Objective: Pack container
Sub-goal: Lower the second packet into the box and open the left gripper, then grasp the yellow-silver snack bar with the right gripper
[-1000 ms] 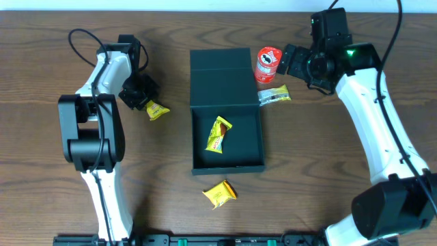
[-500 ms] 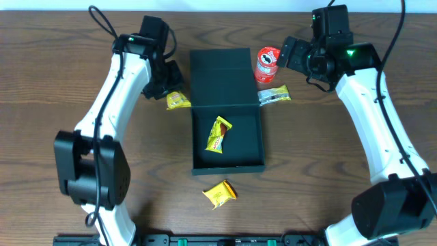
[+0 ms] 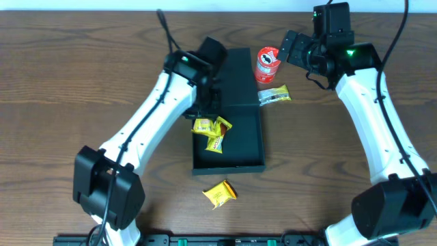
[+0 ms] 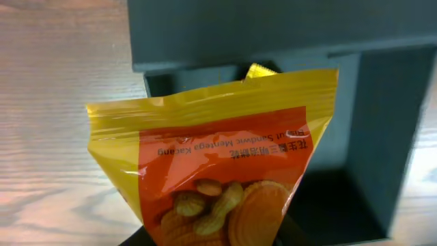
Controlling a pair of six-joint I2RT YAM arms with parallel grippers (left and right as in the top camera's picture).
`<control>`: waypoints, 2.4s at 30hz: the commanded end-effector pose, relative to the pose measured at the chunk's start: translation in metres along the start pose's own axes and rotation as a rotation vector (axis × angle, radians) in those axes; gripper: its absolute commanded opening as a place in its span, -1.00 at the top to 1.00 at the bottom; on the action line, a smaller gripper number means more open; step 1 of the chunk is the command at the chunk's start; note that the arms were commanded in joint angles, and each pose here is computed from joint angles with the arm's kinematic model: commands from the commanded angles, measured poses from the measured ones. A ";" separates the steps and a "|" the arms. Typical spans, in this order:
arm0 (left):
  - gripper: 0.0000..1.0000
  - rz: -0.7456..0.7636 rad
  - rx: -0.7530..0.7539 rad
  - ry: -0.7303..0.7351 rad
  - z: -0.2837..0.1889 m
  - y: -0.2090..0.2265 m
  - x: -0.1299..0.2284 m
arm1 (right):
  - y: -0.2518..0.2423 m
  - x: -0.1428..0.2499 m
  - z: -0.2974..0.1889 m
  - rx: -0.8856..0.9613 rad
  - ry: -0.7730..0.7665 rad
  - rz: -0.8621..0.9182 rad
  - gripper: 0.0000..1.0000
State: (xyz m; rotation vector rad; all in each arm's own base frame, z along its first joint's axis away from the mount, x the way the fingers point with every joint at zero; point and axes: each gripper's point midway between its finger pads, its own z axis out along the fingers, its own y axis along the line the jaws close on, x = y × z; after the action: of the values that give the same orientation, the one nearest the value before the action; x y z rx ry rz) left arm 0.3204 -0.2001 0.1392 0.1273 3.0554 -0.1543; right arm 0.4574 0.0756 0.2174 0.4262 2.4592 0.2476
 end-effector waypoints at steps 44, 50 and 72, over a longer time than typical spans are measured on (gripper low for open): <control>-0.22 -0.036 -0.052 -0.274 -0.056 -0.003 -0.054 | -0.012 0.016 -0.002 0.077 0.046 0.135 -0.88; -0.91 0.223 -0.163 -0.366 -0.099 0.007 -0.068 | -0.036 0.051 -0.007 0.220 0.142 0.478 -0.98; -0.91 0.294 -0.373 -0.276 -0.103 0.047 -0.050 | -0.014 0.140 0.063 0.374 0.162 1.041 -0.82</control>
State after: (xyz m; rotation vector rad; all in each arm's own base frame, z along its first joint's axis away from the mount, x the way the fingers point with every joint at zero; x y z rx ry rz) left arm 0.3636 -0.1513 0.2321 0.4869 2.7205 0.3604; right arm 0.3963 0.1147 0.1121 1.7257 2.2908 0.2962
